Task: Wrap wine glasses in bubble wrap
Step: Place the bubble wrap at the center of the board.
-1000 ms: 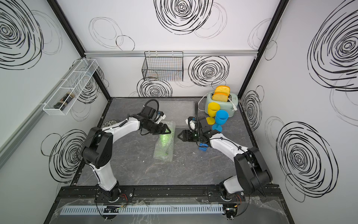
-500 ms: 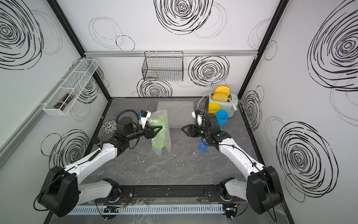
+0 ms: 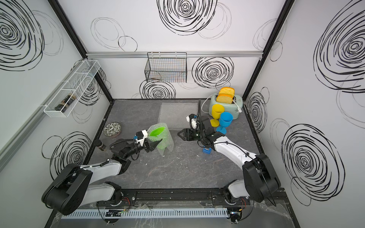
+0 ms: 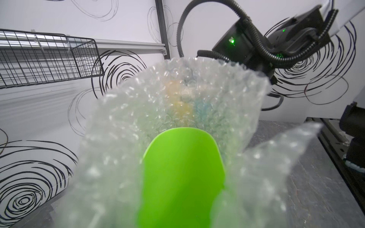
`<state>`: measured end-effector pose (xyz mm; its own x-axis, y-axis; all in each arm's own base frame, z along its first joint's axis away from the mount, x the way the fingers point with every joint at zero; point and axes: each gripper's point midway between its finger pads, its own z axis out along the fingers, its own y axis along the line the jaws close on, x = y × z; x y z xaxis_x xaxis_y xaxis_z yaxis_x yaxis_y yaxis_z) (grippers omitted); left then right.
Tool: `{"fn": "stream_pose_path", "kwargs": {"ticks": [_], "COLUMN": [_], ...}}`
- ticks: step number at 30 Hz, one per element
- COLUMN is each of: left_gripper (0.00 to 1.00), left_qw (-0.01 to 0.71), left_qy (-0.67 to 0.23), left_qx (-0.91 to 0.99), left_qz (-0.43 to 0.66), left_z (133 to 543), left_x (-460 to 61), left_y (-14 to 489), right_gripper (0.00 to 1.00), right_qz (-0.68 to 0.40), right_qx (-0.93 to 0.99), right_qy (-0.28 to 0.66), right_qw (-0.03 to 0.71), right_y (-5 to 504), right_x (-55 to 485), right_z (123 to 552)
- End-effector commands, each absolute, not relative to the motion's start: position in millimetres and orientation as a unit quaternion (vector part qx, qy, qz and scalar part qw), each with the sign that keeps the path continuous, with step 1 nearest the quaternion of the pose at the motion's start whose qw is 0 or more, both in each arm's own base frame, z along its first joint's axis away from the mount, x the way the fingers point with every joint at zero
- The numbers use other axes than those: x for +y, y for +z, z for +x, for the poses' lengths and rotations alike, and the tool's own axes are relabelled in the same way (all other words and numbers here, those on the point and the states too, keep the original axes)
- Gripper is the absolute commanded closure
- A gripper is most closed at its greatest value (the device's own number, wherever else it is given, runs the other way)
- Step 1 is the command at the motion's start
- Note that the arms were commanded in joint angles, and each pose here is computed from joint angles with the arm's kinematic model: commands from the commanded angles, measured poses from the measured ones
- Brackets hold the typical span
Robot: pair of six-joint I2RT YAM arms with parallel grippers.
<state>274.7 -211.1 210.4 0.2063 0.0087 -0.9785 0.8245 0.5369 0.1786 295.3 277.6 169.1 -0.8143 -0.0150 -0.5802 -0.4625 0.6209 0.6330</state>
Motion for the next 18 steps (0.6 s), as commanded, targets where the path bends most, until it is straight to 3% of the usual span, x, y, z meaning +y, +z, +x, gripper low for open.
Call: {"fn": "stream_pose_path", "kwargs": {"ticks": [1,9,18], "left_gripper": [0.37,0.28,0.26], "left_qw": [0.737,0.703,0.689], "left_qy": [-0.237,-0.282,-0.285], "left_qx": [0.480,0.527,0.540], "left_qz": [0.413,0.386,0.390], "left_z": [263.0,271.5,272.1], "left_x": [-214.0,-218.0,-219.3], "left_y": [222.8,200.5,184.9], "right_gripper": [0.39,0.39,0.42], "right_qz": [-0.154,-0.183,-0.224], "right_qx": [0.844,0.831,0.823], "right_qy": [0.422,0.435,0.449], "right_qw": [0.294,0.293,0.266], "right_y": [188.8,203.7,209.1], "right_x": [293.7,307.1,328.0], "right_z": [298.3,282.3,269.5]}}
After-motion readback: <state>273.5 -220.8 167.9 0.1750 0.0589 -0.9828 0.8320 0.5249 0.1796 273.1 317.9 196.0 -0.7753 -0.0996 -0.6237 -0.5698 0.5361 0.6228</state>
